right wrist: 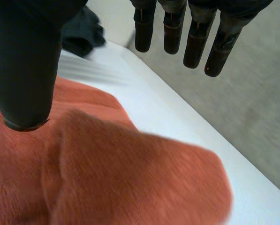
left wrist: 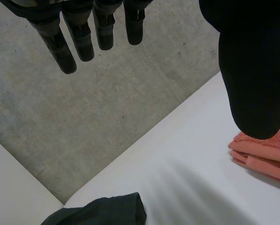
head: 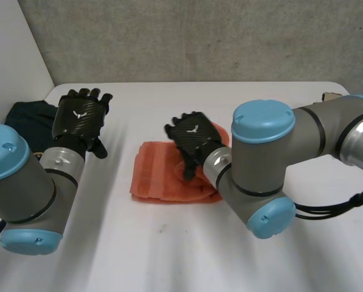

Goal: Fold the laundry.

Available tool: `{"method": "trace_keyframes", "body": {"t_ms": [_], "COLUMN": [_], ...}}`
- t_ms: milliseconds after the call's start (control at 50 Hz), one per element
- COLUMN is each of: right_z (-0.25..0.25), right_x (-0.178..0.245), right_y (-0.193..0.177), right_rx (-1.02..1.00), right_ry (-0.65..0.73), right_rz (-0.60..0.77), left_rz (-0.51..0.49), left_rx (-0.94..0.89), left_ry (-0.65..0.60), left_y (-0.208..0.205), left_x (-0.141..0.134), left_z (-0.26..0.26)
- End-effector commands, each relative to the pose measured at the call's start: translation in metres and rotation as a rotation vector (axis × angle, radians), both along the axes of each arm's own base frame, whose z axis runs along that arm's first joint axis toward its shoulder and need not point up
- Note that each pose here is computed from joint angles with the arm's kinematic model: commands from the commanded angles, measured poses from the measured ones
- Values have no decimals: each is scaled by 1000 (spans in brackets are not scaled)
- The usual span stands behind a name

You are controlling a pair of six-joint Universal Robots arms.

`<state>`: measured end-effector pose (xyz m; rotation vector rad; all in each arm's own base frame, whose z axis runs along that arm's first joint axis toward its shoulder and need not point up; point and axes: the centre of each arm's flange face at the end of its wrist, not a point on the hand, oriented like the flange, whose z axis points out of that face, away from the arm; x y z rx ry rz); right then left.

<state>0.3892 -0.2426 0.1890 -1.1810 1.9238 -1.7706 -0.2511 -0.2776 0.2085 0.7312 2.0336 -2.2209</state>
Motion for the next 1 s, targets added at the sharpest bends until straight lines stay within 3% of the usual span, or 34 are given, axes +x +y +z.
{"method": "trace_keyframes", "body": {"t_ms": [20, 200, 360, 560, 680, 720, 800, 900, 1000], "right_z": [0, -15, -48, -11, -1, -9, -34, -38, -16], "right_x": [-13, -5, 8, 21, 58, 71, 79, 76, 59], "right_y": [-5, -6, -20, -41, 1, 23, 41, 39, 24], "right_rx": [75, 187, 195, -38, -66, -50, 10, 22, 32], "right_ry": [-18, -68, -31, -6, -52, -56, -27, -11, -47], "right_rz": [-18, 26, 14, -15, 184, 303, 405, 355, 171], "left_rz": [-2, -10, -7, 2, 18, 32, 50, 52, 42], "left_rx": [5, 15, 17, 11, -6, -17, -24, -28, -38], "left_ry": [-4, -8, -9, -6, 1, 6, 10, 11, 15], "left_y": [0, 4, 4, 3, 0, -2, -6, -8, -11], "left_x": [0, -2, -1, 2, 5, 10, 15, 16, 13], "left_z": [-2, -5, -6, -3, 2, 7, 10, 11, 13]}}
